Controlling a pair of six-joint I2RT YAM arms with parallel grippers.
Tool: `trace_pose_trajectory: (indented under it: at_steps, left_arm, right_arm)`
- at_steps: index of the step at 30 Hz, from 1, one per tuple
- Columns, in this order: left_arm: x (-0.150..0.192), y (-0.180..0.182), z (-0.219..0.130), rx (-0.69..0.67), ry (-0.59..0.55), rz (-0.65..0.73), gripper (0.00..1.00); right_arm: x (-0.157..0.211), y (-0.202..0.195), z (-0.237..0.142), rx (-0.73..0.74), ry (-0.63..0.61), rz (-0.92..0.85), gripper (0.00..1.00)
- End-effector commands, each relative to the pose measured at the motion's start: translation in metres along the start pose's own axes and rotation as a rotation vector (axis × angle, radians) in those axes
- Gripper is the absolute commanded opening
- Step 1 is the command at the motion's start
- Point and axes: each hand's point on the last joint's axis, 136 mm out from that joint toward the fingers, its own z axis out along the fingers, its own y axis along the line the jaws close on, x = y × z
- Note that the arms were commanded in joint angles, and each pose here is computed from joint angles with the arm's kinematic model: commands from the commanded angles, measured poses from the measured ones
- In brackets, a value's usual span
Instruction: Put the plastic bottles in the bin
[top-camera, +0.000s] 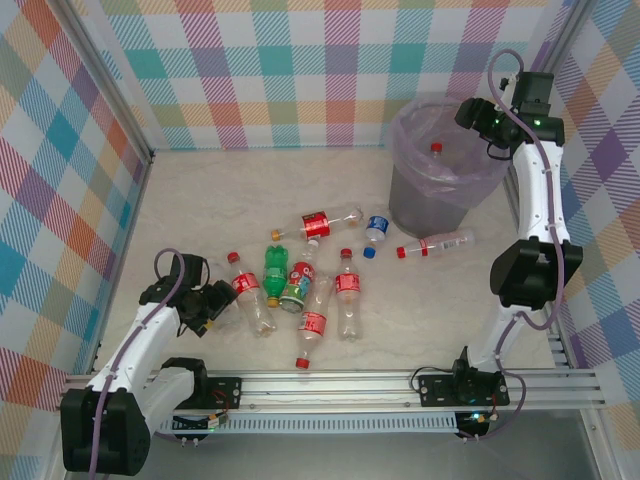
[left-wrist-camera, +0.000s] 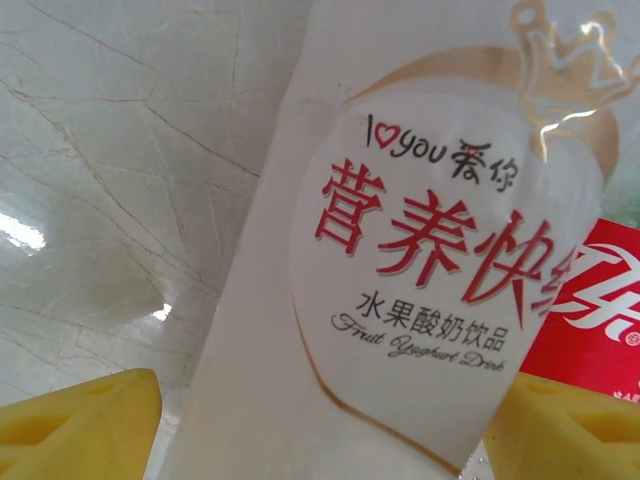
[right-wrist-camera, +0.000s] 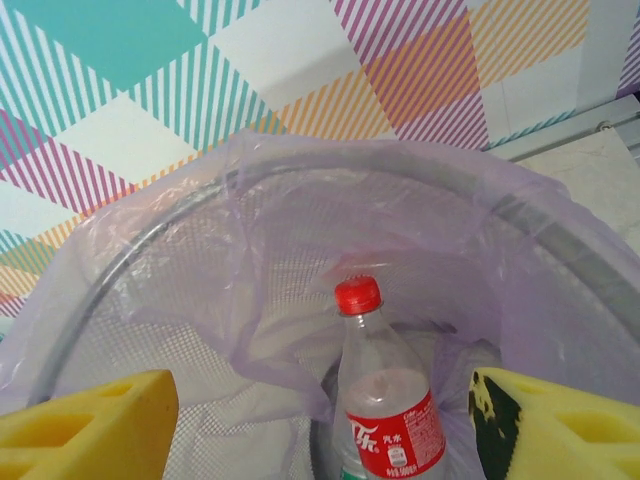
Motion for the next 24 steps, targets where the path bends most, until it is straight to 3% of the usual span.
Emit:
trace_pose_trajectory:
  at_steps: [1,9,13,16,24]
  left_arm:
    - [0.002,0.002,0.007,0.004,0.013,-0.029,0.78]
    - [-0.004,0.000,0.009,-0.008,-0.001,-0.022,0.71]
    - [-0.006,0.008,0.020,-0.061,0.012,-0.004,0.76]
    - [-0.008,0.014,0.021,-0.088,-0.003,0.017,0.78]
    - [-0.015,0.021,0.004,-0.124,-0.069,0.034,0.70]
  right_arm:
    - [-0.013,0.040,-0.053,-0.079,-0.064,-0.063,0.77]
    - [0.014,0.077,-0.108,-0.173,-0.081,-0.099,0.79]
    - [0.030,0.083,-0.129,-0.211,-0.089,-0.088,0.80]
    - [0.044,0.084,-0.135,-0.237,-0.068,-0.062,0.81]
    - [0.079,0.075,-0.139,-0.229,0.012,-0.039,0.81]
